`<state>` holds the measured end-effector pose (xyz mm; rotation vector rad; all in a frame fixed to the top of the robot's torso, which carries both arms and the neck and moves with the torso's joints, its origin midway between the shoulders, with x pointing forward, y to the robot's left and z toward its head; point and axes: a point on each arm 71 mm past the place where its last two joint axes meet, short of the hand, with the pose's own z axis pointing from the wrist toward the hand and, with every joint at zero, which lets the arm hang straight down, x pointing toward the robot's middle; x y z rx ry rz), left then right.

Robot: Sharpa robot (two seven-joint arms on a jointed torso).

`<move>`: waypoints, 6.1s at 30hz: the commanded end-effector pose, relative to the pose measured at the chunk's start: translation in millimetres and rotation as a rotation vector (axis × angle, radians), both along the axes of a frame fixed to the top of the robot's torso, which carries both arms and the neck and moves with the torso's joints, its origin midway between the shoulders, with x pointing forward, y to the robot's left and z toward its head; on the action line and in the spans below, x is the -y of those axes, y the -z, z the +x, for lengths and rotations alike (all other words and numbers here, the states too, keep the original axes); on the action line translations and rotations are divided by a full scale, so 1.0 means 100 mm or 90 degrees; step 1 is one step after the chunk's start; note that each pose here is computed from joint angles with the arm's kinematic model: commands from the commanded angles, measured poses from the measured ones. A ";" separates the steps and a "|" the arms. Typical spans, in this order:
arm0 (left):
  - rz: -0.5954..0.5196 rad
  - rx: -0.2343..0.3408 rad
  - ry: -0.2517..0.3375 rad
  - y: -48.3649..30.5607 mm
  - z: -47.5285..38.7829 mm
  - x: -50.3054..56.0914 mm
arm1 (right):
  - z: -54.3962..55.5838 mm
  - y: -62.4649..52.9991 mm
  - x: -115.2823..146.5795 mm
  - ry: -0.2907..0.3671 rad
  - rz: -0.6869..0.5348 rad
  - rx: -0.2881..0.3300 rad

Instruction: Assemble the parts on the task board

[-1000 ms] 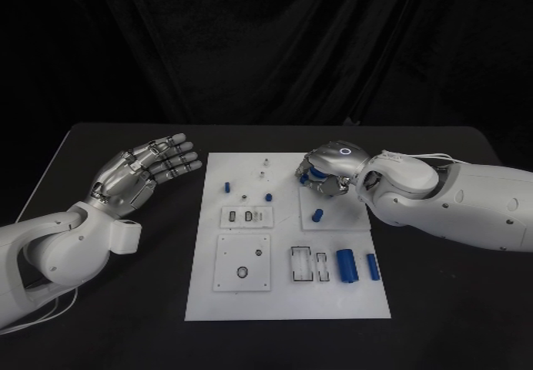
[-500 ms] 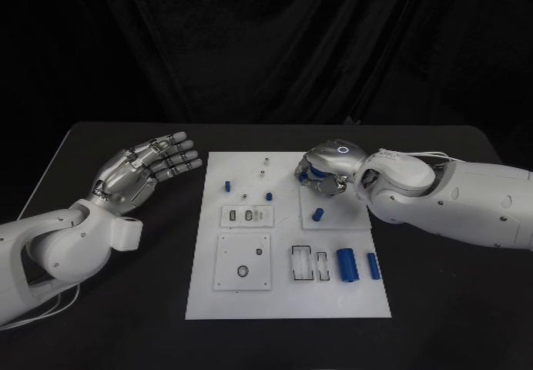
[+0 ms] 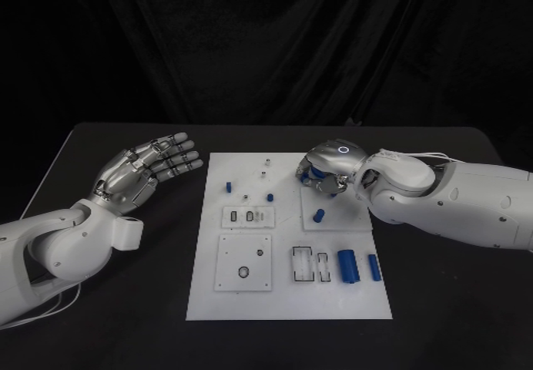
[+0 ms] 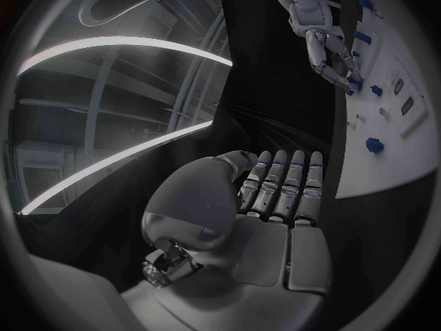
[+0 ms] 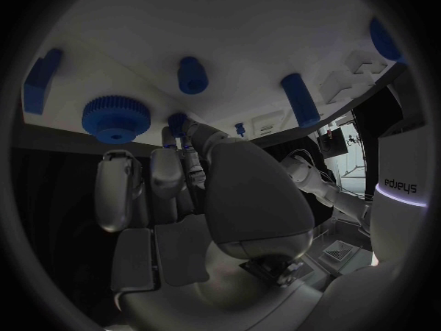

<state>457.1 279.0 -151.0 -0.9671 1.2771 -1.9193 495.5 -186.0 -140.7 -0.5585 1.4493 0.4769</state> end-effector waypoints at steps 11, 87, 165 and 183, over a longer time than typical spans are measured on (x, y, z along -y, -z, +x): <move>-0.064 0.090 -0.020 -0.120 -0.030 -0.04 | 0.07 -0.46 -0.16 -0.004 0.068 0.007; -0.063 0.076 0.000 -0.083 0.069 0.07 | 0.53 -0.20 -0.81 -0.035 0.010 0.000; -0.047 0.059 -0.010 -0.048 0.077 -0.02 | 0.32 -0.30 0.68 0.208 0.068 -0.161; -0.046 0.053 -0.003 -0.034 0.087 -0.01 | 0.32 -0.21 0.58 0.170 0.072 -0.126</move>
